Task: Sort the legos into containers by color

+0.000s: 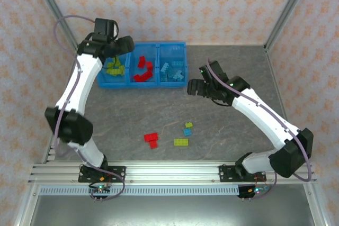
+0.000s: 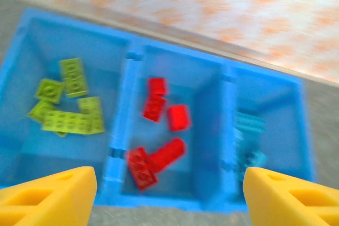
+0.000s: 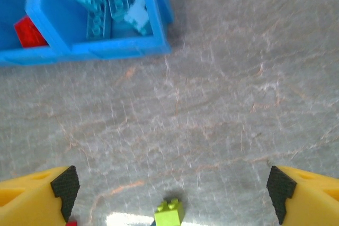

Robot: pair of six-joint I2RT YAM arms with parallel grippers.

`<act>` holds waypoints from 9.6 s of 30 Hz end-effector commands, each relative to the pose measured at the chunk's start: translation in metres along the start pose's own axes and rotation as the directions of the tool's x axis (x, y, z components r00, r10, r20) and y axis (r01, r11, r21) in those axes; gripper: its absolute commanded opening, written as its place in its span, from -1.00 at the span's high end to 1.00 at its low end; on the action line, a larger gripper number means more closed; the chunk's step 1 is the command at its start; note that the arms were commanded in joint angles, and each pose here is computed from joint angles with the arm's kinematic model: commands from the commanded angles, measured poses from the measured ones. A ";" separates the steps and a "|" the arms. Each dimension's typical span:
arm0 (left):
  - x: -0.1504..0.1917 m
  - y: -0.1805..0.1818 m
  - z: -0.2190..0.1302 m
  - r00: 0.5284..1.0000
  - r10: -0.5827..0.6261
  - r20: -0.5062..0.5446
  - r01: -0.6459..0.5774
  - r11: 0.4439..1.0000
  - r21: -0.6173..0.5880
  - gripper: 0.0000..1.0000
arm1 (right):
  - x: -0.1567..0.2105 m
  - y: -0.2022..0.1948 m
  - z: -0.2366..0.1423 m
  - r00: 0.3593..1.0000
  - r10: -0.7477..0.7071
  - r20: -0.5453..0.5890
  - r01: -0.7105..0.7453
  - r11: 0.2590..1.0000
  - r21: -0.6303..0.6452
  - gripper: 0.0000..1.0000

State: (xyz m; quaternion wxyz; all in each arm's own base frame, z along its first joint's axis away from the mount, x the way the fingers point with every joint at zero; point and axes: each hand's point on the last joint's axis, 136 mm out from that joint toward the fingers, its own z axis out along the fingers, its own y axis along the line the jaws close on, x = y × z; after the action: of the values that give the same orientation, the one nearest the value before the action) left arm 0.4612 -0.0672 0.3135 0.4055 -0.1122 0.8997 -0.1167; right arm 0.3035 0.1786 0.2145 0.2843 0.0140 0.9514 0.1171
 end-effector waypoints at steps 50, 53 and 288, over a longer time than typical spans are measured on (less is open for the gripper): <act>0.193 -0.015 -0.010 0.769 0.617 0.169 -0.639 0.749 0.174 -1.00 | -0.072 0.090 0.061 0.964 -0.174 0.201 0.169 0.985 0.044 0.55; 0.188 -0.014 -0.011 0.777 0.603 0.182 -0.629 0.761 0.162 -1.00 | -0.110 0.102 0.092 0.957 -0.175 0.230 0.171 0.985 0.039 0.55; 0.207 -0.137 -0.021 0.888 0.379 -0.259 -0.331 0.920 0.209 -0.41 | 0.016 -0.022 0.000 0.997 0.075 0.036 -0.078 0.992 0.103 -0.75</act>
State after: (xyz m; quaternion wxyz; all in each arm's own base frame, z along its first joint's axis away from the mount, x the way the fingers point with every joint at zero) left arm 0.3527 -0.2336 0.2587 0.3287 0.0160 0.9326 -0.1483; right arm 0.2852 0.1897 0.1907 0.2538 0.0168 0.9594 0.1218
